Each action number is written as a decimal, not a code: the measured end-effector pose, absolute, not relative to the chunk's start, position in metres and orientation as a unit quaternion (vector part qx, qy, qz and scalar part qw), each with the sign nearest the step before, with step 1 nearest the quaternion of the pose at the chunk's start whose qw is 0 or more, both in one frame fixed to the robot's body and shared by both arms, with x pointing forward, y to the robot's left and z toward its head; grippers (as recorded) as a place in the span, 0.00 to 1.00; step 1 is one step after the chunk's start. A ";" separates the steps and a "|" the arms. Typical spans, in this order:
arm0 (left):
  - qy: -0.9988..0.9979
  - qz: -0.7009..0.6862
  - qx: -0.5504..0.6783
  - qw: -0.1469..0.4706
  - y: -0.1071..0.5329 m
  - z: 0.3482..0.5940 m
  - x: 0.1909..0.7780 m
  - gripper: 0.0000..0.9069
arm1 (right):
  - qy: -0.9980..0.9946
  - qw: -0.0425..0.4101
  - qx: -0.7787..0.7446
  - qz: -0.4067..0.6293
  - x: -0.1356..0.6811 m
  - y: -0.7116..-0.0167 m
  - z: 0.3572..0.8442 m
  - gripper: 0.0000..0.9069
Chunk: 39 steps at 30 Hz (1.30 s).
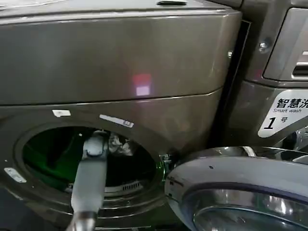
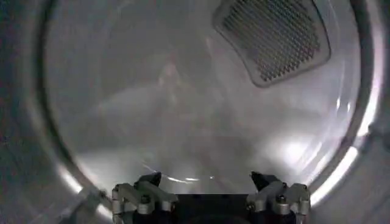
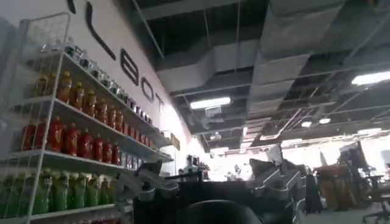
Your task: Grasp the clothes from the dryer.
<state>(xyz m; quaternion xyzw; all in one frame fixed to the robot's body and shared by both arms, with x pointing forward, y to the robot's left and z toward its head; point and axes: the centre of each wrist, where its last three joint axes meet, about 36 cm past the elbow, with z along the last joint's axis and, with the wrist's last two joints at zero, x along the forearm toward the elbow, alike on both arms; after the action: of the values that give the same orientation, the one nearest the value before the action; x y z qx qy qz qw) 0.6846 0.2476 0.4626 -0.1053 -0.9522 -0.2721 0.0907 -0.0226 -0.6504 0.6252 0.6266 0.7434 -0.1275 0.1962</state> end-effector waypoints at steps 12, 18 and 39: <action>-0.806 -0.519 -0.235 0.159 0.256 0.487 0.718 1.00 | 0.747 0.196 0.622 -0.129 -0.018 -0.654 0.625 1.00; -0.763 -0.544 -0.287 0.200 0.267 0.499 0.728 1.00 | 0.750 0.195 0.619 -0.129 -0.014 -0.653 0.623 1.00; -0.648 -0.521 -0.463 0.306 0.306 0.513 0.746 1.00 | 0.753 0.188 0.616 -0.135 -0.010 -0.650 0.621 1.00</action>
<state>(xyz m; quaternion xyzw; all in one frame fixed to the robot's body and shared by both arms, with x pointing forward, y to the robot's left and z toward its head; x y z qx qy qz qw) 0.7456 0.3056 0.5127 -0.4635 -0.6483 -0.5207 0.3063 -0.0102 -0.6496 0.6207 0.6161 0.7528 -0.1354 0.1883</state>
